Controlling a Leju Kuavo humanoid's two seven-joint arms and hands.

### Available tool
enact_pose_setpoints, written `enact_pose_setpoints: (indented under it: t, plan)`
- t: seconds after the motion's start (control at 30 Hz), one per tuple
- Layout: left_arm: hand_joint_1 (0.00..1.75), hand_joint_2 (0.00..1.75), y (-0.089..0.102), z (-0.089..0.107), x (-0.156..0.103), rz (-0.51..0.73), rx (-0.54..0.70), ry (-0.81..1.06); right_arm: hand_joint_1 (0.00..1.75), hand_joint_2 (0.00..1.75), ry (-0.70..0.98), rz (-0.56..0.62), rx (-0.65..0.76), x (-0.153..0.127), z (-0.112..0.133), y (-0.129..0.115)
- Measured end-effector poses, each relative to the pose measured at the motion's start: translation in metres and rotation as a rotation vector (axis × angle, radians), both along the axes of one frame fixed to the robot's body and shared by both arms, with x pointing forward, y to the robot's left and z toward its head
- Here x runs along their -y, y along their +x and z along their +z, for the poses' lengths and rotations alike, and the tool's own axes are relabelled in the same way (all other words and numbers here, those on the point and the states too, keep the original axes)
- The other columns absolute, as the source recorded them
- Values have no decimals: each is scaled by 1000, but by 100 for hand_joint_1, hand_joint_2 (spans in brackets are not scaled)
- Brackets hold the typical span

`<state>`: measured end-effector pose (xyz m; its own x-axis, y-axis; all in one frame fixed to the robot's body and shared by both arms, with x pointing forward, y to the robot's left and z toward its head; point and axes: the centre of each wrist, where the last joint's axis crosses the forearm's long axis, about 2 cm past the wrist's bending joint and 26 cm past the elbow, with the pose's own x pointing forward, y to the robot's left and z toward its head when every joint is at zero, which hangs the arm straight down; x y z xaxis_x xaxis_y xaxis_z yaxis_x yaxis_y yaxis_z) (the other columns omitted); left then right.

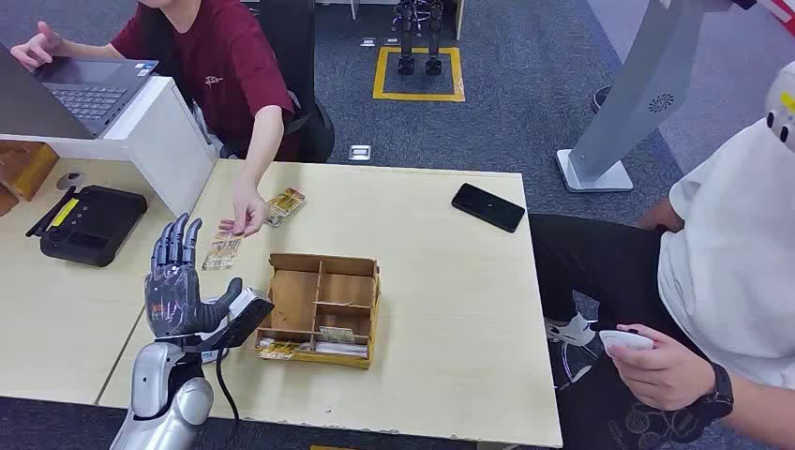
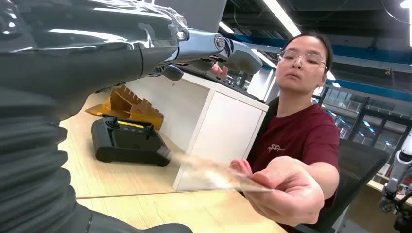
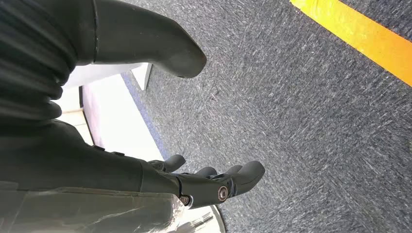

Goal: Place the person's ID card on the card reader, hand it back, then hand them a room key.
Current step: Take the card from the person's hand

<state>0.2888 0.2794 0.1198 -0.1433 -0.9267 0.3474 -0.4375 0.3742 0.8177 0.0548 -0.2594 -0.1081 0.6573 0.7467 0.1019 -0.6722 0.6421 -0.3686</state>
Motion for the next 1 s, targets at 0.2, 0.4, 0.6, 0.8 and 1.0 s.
enact_pose_setpoints:
  t: [0.2,0.4,0.6,0.8,1.0]
  plan:
    - [96,175,1,0,0,2,1,-1,0,175,0,-1,0,0,0,0]
    - [175,175,1,0,-1,7,2,-7,0,175,0,-1,0,0,0,0]
    - [175,175,1,0,-1,9,6,-8,0,175,-1,1,1,0,0,0]
    - [175,175,1,0,-1,2,15,-5,0,175,-1,1,1,0,0,0]
    - [175,175,1,0,-2,-1,13,-25,0,175,-1,1,2,0,0,0]
